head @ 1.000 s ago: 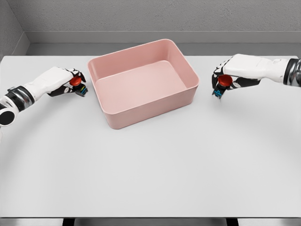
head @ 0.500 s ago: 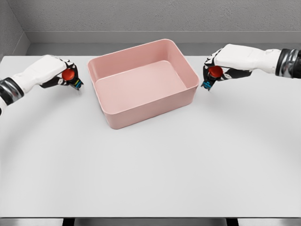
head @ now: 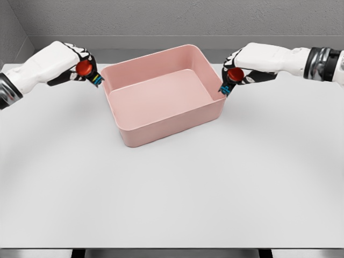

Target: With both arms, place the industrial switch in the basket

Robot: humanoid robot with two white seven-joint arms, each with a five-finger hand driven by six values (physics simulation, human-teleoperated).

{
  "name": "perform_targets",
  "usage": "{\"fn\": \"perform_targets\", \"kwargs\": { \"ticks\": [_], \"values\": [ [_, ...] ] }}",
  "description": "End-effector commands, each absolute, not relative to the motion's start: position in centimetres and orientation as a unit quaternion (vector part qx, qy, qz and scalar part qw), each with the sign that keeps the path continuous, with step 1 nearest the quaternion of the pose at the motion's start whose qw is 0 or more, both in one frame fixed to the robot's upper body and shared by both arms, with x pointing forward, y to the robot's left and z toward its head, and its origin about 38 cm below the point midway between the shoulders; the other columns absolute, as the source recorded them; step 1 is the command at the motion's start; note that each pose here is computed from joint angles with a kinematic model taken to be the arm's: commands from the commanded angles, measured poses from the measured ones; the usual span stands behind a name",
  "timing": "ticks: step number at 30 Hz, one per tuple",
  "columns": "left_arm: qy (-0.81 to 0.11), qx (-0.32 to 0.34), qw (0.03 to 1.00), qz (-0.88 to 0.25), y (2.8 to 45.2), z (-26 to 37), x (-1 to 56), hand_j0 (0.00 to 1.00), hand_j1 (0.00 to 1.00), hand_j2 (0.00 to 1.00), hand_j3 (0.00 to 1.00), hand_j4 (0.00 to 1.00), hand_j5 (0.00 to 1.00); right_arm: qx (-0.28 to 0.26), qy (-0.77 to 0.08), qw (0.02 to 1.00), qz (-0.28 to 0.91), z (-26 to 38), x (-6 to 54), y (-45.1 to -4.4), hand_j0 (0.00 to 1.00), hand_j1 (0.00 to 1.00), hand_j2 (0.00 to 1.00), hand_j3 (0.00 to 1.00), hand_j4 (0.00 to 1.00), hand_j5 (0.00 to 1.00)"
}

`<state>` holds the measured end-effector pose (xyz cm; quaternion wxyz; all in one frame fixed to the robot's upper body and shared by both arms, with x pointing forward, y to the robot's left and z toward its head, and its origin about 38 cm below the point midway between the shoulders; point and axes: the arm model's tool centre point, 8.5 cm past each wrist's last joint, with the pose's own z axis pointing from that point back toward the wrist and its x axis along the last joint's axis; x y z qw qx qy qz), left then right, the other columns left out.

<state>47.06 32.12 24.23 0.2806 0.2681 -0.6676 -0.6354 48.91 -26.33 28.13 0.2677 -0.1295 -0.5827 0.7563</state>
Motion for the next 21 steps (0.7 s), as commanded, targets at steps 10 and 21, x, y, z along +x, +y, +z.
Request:
{"fn": "perform_targets", "kwargs": {
  "ticks": [10, 21],
  "values": [
    [-0.716, 0.217, 0.258, -0.611, 25.3, 23.4, 47.5, 0.32, 0.32, 0.32, 0.32, 0.32, 0.32, -0.122, -0.588, 0.276, 0.750, 28.1, 49.7, -24.4, 0.42, 0.42, 0.42, 0.42, 0.42, 0.42],
    [-0.688, 0.190, 0.314, -0.626, 22.0, 17.9, 50.0, 0.32, 0.32, 0.32, 0.32, 0.32, 0.32, -0.114, -0.592, 0.283, 0.746, 28.0, 50.8, -22.7, 0.42, 0.42, 0.42, 0.42, 0.42, 0.42]
  ]
}}
